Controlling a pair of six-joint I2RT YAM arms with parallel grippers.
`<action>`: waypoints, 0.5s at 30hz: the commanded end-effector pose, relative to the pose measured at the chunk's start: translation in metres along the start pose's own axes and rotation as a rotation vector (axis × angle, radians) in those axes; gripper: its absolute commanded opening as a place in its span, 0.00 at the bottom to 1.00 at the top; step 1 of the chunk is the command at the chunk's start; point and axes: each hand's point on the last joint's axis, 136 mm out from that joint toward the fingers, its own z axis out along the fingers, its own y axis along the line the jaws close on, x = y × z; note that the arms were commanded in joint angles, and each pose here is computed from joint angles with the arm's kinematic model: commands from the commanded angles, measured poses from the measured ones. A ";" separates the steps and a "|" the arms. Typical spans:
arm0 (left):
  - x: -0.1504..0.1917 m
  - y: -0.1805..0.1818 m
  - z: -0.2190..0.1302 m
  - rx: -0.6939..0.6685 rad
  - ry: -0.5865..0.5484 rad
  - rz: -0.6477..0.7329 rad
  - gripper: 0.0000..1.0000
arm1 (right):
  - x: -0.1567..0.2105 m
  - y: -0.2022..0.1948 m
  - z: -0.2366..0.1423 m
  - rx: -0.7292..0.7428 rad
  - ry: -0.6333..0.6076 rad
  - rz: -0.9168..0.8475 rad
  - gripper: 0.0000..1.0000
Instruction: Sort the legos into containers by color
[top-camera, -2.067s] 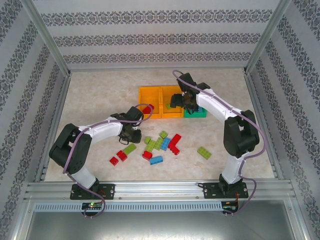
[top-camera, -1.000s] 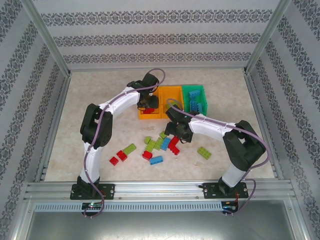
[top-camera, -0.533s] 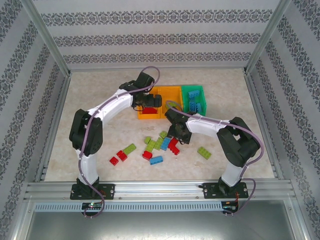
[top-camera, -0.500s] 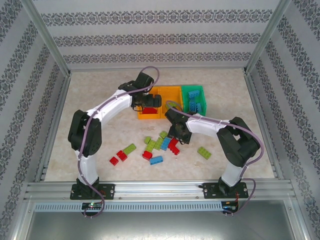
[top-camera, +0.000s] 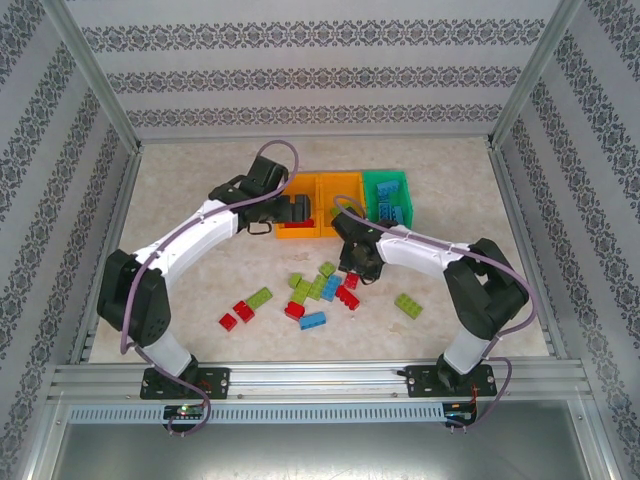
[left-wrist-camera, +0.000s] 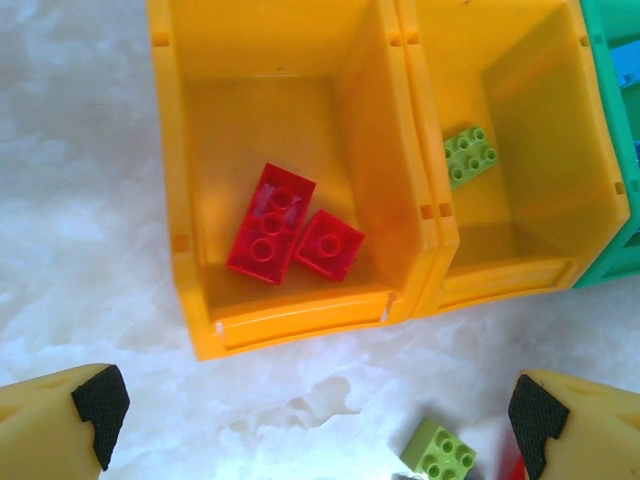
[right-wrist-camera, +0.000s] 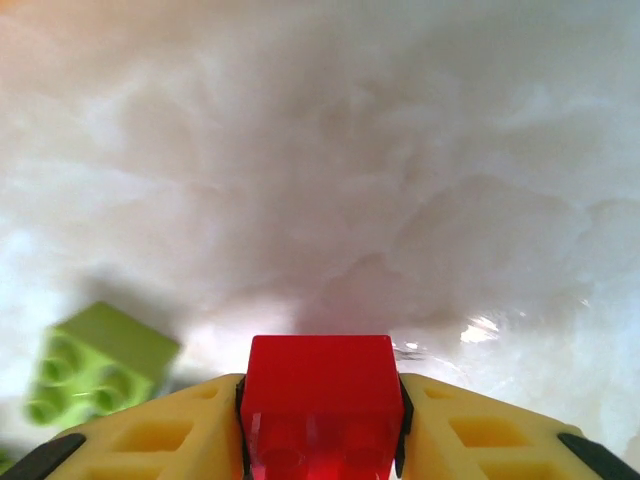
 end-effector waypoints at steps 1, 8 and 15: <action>-0.001 0.016 -0.013 -0.060 -0.043 0.043 0.99 | -0.034 0.033 -0.034 -0.096 -0.108 -0.044 0.41; 0.031 0.048 -0.020 -0.168 -0.003 0.039 0.99 | -0.083 0.106 -0.070 -0.243 -0.210 -0.137 0.41; 0.066 0.074 -0.030 -0.234 0.042 -0.012 0.99 | -0.125 0.150 -0.060 -0.291 -0.242 -0.158 0.40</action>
